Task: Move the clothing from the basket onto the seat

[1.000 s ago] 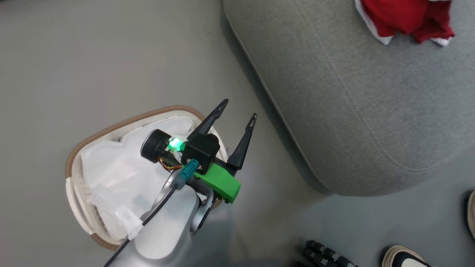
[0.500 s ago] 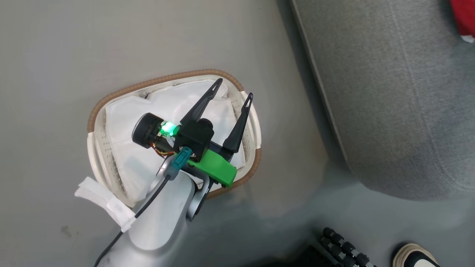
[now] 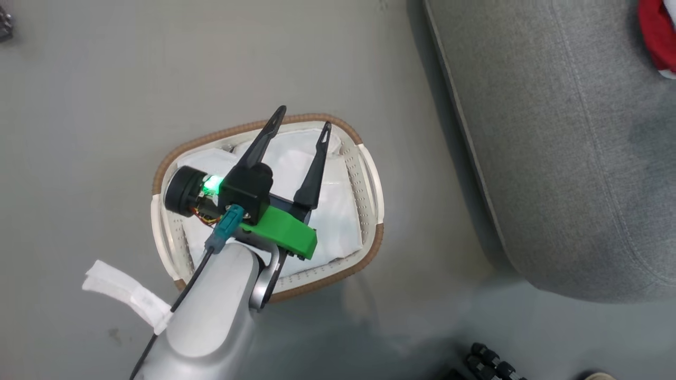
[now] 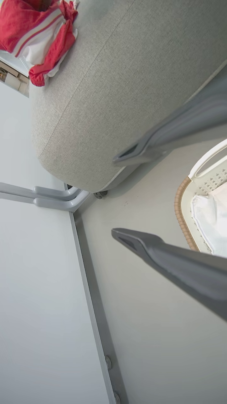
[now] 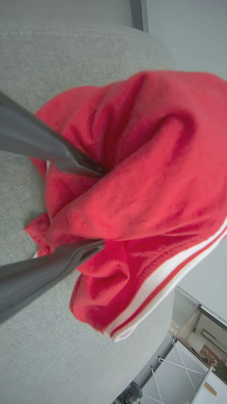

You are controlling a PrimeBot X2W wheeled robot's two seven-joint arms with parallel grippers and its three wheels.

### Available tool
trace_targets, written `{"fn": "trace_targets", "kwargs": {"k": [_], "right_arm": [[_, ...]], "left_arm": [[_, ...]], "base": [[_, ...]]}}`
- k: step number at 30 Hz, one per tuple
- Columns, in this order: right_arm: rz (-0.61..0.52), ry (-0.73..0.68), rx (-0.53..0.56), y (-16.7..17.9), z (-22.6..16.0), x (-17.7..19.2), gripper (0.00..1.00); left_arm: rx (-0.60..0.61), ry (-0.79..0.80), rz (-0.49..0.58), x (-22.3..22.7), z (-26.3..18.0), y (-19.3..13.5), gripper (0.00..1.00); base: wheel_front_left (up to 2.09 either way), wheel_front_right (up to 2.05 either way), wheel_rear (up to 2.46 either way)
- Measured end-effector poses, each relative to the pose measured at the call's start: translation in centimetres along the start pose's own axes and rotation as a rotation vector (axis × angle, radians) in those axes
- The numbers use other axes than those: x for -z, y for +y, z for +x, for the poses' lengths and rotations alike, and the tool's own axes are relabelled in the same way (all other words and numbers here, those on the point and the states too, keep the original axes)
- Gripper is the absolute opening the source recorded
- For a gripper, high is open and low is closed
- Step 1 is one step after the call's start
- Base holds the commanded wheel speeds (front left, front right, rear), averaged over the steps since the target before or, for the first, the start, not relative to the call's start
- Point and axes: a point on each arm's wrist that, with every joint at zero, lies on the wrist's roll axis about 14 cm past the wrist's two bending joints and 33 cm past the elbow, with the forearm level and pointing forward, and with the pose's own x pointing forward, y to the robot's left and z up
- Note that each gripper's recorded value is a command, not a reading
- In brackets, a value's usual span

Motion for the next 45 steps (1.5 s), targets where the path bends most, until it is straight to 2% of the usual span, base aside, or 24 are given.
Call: {"fn": "trace_targets", "kwargs": {"k": [5, 15, 24, 31, 37, 45], "right_arm": [[0.041, -0.05, -0.025, 0.4, -2.7, -0.9, 1.0], [0.198, -0.152, -0.145, 5.3, -7.5, -3.6, 1.0], [0.296, -0.201, -0.364, 14.4, -11.3, -6.0, 1.0], [0.336, -0.22, -0.488, 18.9, -14.4, -7.4, 1.0], [0.353, -0.229, -0.525, 19.7, -16.7, -7.6, 1.0], [0.365, -0.207, -0.544, 19.5, -19.6, -6.3, 1.0]], "left_arm": [[-0.077, -0.012, 0.004, -1.3, -1.7, 1.3, 1.0], [-0.204, -0.055, 0.051, -4.6, -6.0, 2.9, 1.0], [-0.389, -0.105, 0.061, -7.0, -11.4, 5.6, 1.0], [-0.557, -0.146, 0.096, -8.7, -16.5, 8.3, 1.0], [-0.623, -0.165, 0.126, -9.4, -19.6, 8.6, 1.0], [-0.673, -0.17, 0.11, -8.8, -22.8, 8.0, 1.0]], "base": [[0.0, 0.0, 0.0], [0.0, 0.0, 0.0], [0.0, 0.0, 0.0], [0.0, 0.0, 0.0], [0.0, 0.0, 0.0], [0.0, 0.0, 0.0]]}}
